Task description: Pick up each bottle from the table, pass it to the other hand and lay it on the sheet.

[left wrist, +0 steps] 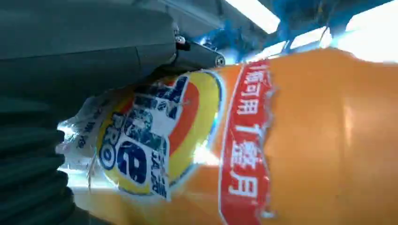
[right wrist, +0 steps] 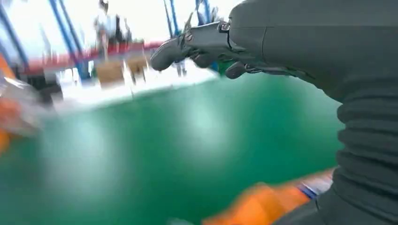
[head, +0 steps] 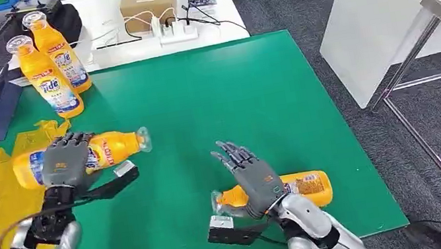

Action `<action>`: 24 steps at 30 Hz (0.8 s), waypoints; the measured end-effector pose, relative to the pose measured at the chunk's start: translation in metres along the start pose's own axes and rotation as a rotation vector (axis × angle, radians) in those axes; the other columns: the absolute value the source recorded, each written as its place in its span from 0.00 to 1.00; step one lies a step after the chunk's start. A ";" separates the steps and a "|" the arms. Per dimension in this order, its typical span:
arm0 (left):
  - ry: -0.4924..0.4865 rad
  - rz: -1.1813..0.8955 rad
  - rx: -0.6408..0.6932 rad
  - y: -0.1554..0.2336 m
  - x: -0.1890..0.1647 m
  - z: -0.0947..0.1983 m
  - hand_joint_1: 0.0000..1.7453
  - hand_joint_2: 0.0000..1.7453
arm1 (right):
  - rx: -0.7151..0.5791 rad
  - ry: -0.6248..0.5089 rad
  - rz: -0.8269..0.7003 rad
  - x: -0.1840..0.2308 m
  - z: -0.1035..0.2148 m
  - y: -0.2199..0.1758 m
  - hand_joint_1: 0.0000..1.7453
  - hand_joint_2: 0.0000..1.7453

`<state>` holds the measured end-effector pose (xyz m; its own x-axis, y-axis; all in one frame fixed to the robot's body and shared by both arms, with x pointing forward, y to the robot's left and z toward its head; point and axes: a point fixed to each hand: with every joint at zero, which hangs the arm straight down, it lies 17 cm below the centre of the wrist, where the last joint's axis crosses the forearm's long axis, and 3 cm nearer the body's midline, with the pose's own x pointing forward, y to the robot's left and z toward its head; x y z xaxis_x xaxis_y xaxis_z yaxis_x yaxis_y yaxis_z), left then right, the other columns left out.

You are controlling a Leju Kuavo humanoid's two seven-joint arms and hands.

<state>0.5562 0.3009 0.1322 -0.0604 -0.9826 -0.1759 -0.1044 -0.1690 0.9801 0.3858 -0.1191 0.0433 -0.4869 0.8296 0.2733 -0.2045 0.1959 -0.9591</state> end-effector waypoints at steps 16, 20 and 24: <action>0.263 -0.066 -0.335 -0.112 -0.093 0.026 0.00 0.00 | 0.183 0.251 0.233 -0.120 0.078 0.028 0.00 1.00; 0.246 -0.036 -0.345 -0.116 -0.079 0.026 0.00 0.00 | 0.221 0.288 0.258 -0.131 0.083 0.039 0.39 1.00; 0.204 0.028 -0.330 -0.116 -0.059 0.023 0.00 0.00 | 0.267 0.316 0.262 -0.142 0.089 0.053 1.00 1.00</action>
<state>0.5486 0.3802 0.0265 0.1430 -0.9768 -0.1593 0.2214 -0.1253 0.9671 0.3682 -0.2730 -0.0396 -0.2778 0.9593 -0.0504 -0.3401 -0.1473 -0.9288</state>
